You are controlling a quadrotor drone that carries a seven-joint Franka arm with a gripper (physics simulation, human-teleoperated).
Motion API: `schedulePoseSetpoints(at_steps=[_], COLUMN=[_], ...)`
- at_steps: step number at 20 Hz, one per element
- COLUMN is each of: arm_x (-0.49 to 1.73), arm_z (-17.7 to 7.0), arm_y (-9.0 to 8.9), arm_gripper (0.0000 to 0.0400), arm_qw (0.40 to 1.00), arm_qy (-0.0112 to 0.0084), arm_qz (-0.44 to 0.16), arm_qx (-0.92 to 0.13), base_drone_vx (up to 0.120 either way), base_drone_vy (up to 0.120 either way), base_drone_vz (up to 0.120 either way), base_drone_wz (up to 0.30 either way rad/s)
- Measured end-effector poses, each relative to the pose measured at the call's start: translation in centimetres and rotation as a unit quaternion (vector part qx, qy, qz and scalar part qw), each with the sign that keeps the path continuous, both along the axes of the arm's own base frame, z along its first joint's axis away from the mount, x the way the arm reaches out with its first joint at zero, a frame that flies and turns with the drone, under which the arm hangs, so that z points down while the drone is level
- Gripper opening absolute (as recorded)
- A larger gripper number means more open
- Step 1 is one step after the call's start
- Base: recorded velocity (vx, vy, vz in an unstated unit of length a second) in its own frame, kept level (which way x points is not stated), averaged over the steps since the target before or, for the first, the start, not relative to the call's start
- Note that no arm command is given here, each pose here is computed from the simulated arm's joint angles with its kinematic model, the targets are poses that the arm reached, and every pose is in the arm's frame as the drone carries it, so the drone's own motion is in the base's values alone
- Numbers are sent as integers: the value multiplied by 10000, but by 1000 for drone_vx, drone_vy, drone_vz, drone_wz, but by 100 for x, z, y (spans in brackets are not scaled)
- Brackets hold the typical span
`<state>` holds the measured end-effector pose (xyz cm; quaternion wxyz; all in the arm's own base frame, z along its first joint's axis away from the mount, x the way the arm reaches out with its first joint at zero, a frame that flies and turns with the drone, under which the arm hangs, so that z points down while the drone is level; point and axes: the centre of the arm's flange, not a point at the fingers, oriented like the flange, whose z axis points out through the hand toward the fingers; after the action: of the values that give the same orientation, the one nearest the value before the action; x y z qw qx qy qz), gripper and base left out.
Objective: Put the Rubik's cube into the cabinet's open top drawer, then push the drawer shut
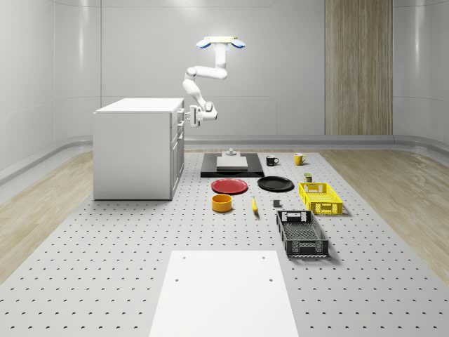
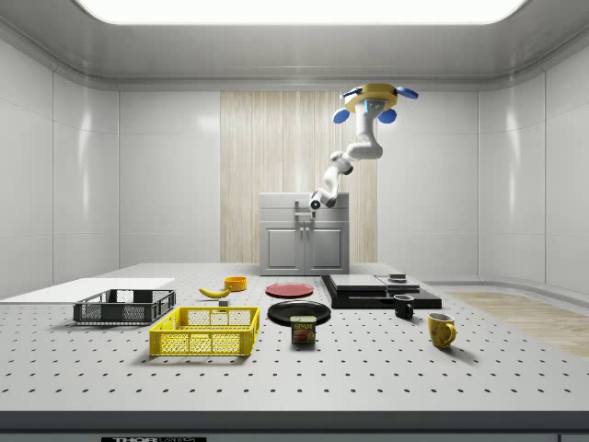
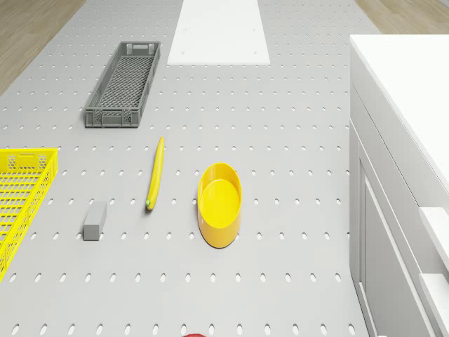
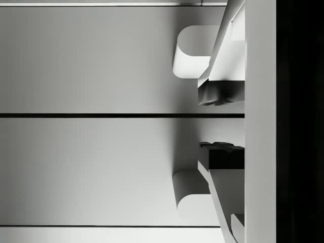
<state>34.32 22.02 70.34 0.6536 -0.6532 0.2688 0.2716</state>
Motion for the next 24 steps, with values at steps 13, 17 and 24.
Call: schedulePoseSetpoints(at_steps=[13, 17, 24], arm_x=[0, 0, 0], arm_z=[2, 2, 0], arm_y=[-1, -1, 0], arm_gripper=[105, 105, 105], arm_qw=[10000, 10000, 10000], arm_qy=[0, 0, 0], arm_qz=[0, 0, 0], arm_qx=[0, 0, 0], base_drone_vx=[0, 0, 0], base_drone_vy=[0, 0, 0], base_drone_vz=[0, 0, 0], base_drone_wz=[0, 0, 0])
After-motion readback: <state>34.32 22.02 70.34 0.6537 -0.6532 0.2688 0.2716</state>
